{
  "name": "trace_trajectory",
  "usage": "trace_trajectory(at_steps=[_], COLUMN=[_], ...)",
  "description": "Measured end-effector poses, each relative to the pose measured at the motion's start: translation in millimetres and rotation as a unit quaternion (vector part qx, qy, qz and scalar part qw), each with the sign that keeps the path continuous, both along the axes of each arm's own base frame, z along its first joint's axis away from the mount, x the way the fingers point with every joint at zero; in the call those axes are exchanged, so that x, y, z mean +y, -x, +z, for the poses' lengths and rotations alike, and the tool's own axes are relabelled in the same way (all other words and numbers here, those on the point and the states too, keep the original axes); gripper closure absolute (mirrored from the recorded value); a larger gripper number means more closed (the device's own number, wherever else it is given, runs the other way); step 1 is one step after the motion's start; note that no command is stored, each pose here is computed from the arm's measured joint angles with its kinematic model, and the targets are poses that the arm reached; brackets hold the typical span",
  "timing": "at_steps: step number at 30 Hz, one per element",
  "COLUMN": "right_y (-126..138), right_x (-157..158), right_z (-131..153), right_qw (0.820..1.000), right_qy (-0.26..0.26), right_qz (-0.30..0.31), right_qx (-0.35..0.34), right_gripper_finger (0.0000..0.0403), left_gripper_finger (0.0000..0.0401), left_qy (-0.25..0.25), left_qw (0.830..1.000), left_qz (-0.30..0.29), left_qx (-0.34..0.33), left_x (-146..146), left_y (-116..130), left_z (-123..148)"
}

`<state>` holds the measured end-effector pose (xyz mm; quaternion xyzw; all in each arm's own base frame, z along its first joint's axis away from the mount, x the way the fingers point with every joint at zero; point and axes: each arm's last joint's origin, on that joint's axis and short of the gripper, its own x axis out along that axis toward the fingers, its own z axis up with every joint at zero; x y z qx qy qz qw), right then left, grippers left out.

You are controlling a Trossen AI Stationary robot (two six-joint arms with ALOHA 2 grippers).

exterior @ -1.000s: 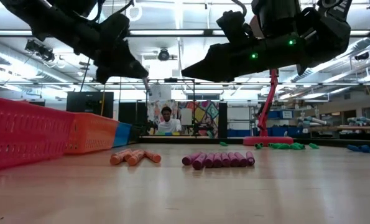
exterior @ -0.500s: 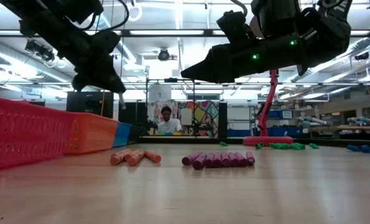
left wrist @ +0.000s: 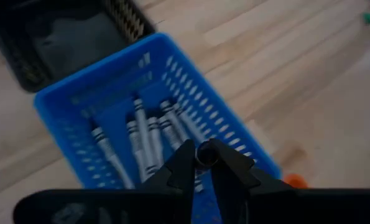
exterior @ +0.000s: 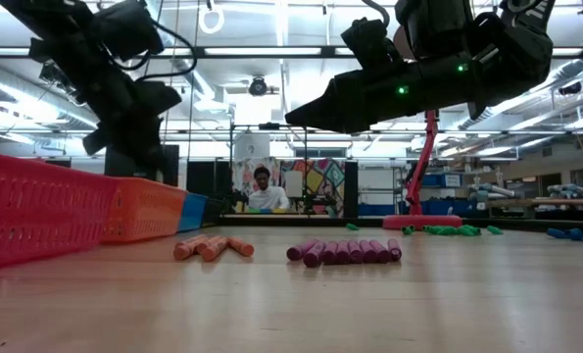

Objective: Sort crayons
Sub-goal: Put the black crayon into the blue bin

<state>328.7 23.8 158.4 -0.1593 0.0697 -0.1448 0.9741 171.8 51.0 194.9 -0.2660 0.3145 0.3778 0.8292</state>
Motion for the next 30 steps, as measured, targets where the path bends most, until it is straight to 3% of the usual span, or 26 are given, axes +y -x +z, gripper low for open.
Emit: trace_trajectory(at_steps=[17, 24, 30], right_y=[0.0, 0.0, 0.0], right_x=[0.0, 0.0, 0.0], right_z=[-0.4, -1.0, -1.1], right_qw=[1.000, 1.000, 1.000], right_qy=[0.004, 0.004, 0.005], right_qz=[0.001, 0.001, 0.001], right_qx=[0.004, 0.007, 0.007], right_gripper_finger=[0.0261, 0.0261, 0.0261], left_gripper_finger=[0.0347, 0.0339, 0.0302], left_qy=[0.107, 0.115, 0.115], left_qw=[0.992, 0.992, 0.991], left_qz=[-0.018, -0.025, -0.026], left_qx=[0.057, 0.055, 0.056], left_x=[10.7, 10.1, 10.0], left_y=[2.6, 2.3, 2.5], left_z=[-19.2, -19.2, -19.3])
